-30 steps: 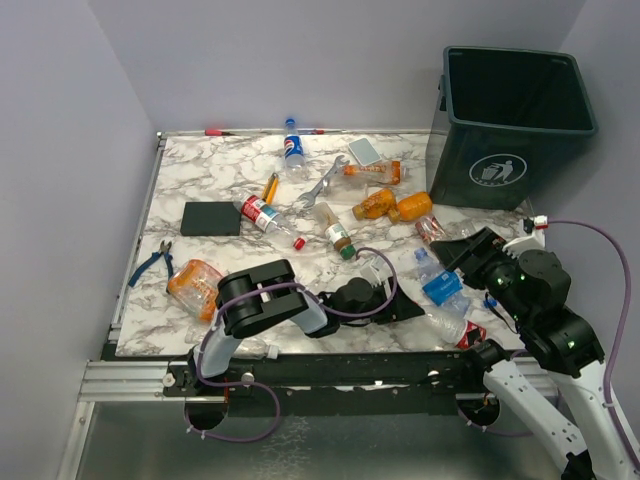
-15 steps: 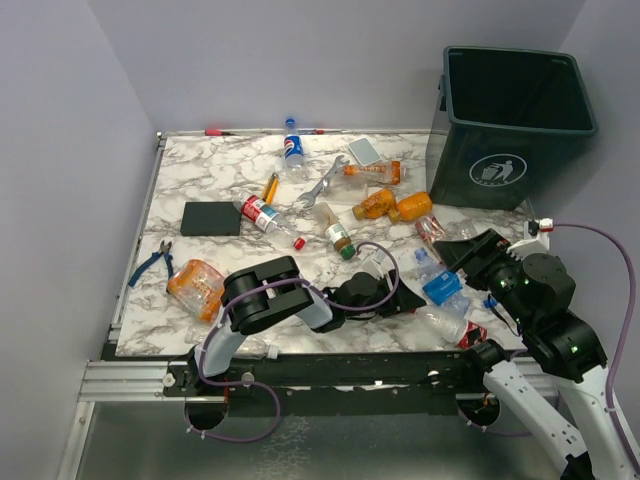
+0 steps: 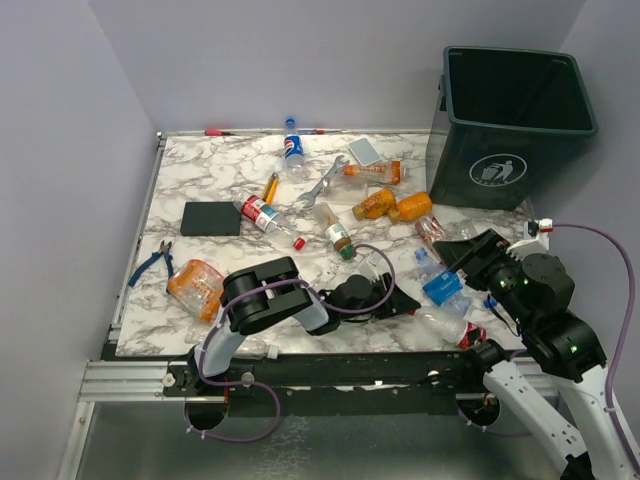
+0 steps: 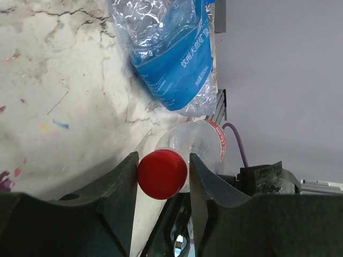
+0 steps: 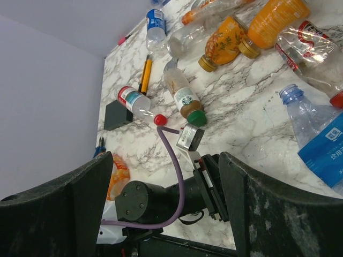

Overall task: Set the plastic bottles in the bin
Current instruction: Pick up the plastic bottle from the corner of the board.

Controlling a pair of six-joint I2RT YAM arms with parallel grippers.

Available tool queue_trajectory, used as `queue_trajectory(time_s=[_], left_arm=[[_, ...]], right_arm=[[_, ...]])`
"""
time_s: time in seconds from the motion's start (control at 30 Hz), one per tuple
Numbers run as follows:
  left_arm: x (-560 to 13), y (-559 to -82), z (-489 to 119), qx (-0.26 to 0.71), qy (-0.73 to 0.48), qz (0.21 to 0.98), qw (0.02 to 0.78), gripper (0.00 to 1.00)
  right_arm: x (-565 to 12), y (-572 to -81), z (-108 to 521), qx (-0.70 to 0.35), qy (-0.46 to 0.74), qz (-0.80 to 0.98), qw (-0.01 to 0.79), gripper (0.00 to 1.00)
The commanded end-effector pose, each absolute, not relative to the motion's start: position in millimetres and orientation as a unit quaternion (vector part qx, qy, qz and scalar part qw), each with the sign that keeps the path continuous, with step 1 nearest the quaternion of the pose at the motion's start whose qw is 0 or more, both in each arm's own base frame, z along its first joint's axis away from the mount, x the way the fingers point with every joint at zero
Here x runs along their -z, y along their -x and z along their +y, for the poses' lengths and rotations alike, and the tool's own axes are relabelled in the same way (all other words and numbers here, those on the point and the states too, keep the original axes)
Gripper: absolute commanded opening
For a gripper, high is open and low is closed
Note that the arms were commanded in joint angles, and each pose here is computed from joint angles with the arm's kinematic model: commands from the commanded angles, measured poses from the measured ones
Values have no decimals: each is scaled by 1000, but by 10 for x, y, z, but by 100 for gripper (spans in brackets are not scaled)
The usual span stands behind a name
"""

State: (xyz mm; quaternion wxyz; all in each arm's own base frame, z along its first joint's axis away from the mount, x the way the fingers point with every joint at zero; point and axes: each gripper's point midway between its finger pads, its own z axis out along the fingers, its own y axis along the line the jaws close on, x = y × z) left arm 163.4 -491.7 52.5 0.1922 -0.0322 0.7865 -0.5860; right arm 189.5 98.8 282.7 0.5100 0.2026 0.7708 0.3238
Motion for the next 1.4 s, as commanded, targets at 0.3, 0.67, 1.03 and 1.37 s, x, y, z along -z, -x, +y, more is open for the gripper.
queue_trajectory(time_s=[0.3,0.67,1.03,1.37], left_arm=[[-1736,-1836,-3830,607,-56,740,286,0],[-2454,-1455,-2931,433,-325,762,355,0],[-2963,-1071,-2768,461,-440,669,383,0],[-3287,-1155,-2919,475,-448,642,403,0]], right_arm=[[-2714,-1840,1413,-343,-31,815,466,83],[-3277,-1727,1987,-439,196,743,466,85],[-3099,-1327,2365,-527,319,711,338,86],[-2933,-1049,2893,-526,359,701,321,88]])
